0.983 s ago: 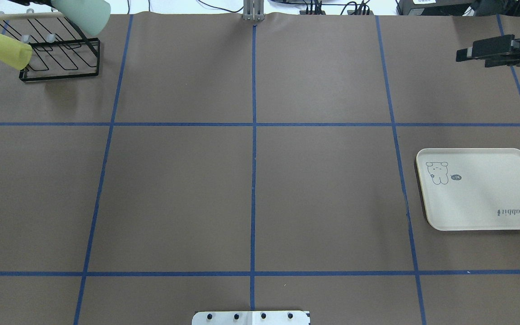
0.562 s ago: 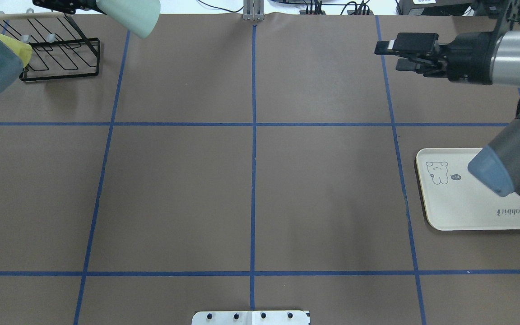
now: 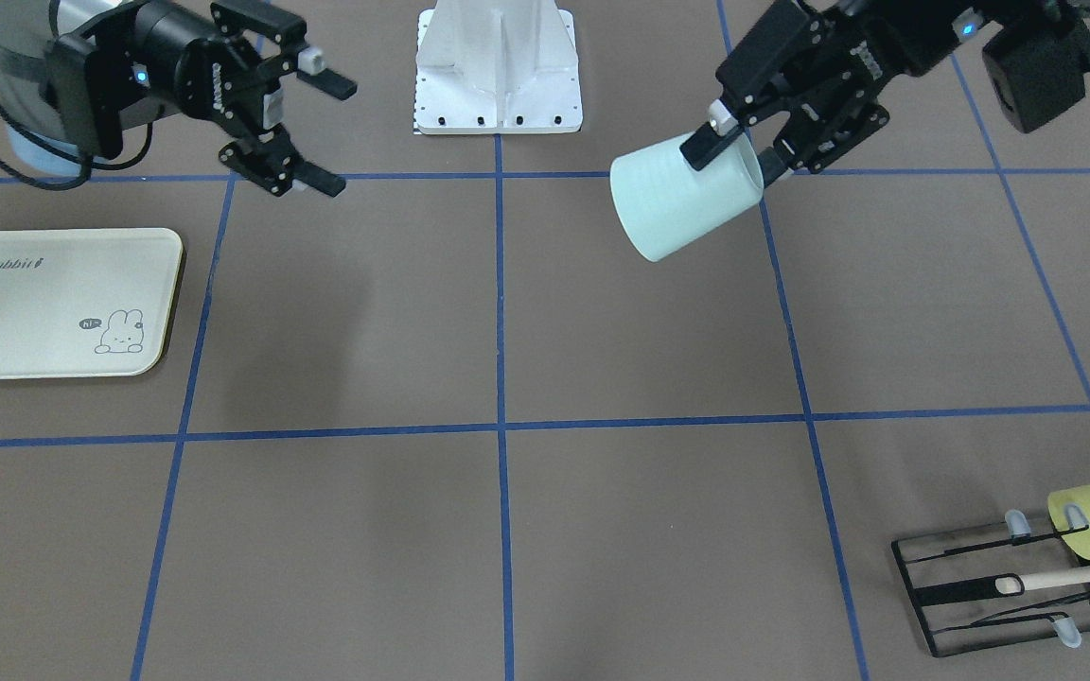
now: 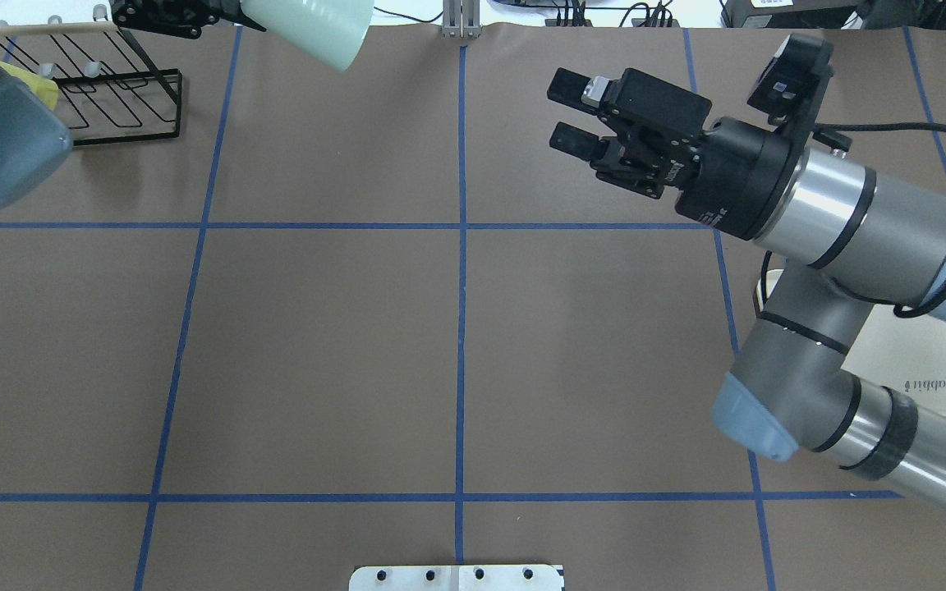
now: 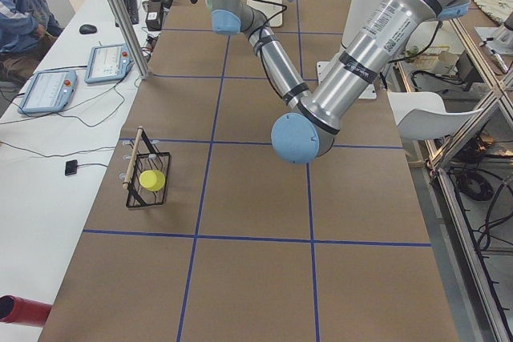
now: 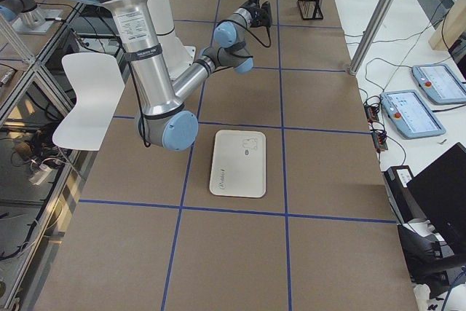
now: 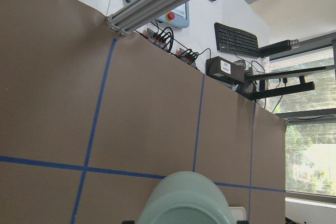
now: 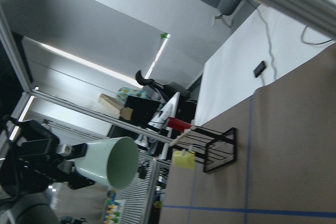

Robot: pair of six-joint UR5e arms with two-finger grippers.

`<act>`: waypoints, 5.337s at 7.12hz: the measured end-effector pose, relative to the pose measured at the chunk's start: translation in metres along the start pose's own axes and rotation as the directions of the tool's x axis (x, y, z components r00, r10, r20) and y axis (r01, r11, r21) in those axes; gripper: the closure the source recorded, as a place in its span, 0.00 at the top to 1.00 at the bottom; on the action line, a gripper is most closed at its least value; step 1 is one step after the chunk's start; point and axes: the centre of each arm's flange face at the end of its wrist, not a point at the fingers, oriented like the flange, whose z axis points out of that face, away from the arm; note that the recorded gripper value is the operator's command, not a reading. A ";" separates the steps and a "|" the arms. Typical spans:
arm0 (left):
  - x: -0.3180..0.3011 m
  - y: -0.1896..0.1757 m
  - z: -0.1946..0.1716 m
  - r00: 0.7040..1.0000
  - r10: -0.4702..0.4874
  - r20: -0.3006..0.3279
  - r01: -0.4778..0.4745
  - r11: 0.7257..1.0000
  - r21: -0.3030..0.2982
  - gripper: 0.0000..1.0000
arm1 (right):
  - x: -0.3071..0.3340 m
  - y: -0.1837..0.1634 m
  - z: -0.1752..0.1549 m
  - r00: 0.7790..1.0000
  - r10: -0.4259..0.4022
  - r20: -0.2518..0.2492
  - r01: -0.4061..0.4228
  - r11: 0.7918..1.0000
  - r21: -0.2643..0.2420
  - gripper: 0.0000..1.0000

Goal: Left arm grabs green cup and hands to right arm on tray

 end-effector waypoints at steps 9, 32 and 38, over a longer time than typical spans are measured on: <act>0.033 0.101 -0.022 0.997 -0.031 -0.075 0.009 0.962 -0.272 0.00 | -0.038 0.054 0.021 0.954 0.159 0.255 -0.163 0.987 -0.006 0.99; 0.051 0.114 -0.015 0.994 -0.053 -0.091 0.023 0.955 -0.297 1.00 | -0.050 0.073 0.022 0.943 0.197 0.269 -0.193 0.980 -0.040 0.00; 0.062 0.105 -0.007 0.993 -0.014 -0.113 -0.016 0.964 -0.265 1.00 | -0.069 0.069 0.009 0.928 0.207 0.309 -0.202 0.978 -0.050 0.00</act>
